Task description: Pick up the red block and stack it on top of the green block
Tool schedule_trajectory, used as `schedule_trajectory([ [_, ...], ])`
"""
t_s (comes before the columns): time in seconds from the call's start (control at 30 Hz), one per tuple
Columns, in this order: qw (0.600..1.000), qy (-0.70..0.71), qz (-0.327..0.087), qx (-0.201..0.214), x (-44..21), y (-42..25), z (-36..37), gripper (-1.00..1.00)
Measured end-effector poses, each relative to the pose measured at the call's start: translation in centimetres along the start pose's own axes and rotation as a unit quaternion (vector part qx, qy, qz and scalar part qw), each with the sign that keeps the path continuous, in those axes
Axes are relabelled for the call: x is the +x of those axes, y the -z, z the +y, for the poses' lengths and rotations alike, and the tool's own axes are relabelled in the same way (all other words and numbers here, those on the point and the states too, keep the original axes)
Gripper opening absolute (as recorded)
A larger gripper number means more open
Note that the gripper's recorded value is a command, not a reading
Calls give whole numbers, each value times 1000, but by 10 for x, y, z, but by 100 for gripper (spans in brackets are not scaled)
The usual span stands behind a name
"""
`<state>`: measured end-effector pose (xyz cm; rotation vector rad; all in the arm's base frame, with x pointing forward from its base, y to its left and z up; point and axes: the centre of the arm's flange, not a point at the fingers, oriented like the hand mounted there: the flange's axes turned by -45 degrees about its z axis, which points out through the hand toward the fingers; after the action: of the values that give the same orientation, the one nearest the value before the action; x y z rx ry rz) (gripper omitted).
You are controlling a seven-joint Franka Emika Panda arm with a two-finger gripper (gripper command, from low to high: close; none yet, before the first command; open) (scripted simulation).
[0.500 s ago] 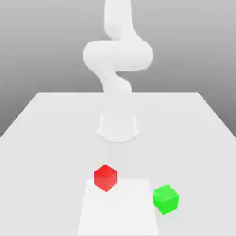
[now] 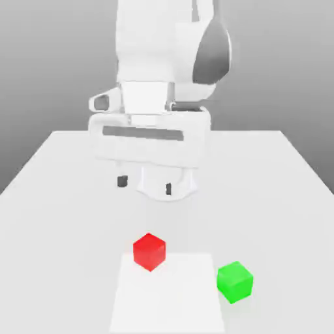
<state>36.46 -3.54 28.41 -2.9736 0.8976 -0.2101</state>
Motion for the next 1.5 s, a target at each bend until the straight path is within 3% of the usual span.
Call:
schedule_trajectory([
  [0.1, 998, -45, -46, -28, -31, -71, 23, 0],
  [0.27, 996, -58, -58, -36, -46, -124, 32, 0],
  [0.3, 996, -58, -59, -36, -48, -130, 33, -100],
  [0.53, 996, -58, -58, -36, -48, -131, 33, -100],
  [0.8, 996, -58, -58, -36, -41, -75, 29, -100],
  [1.3, 997, 37, -60, -31, -74, -41, -149, -100],
  [1.5, 997, 32, -60, -31, -79, -94, -154, -100],
])
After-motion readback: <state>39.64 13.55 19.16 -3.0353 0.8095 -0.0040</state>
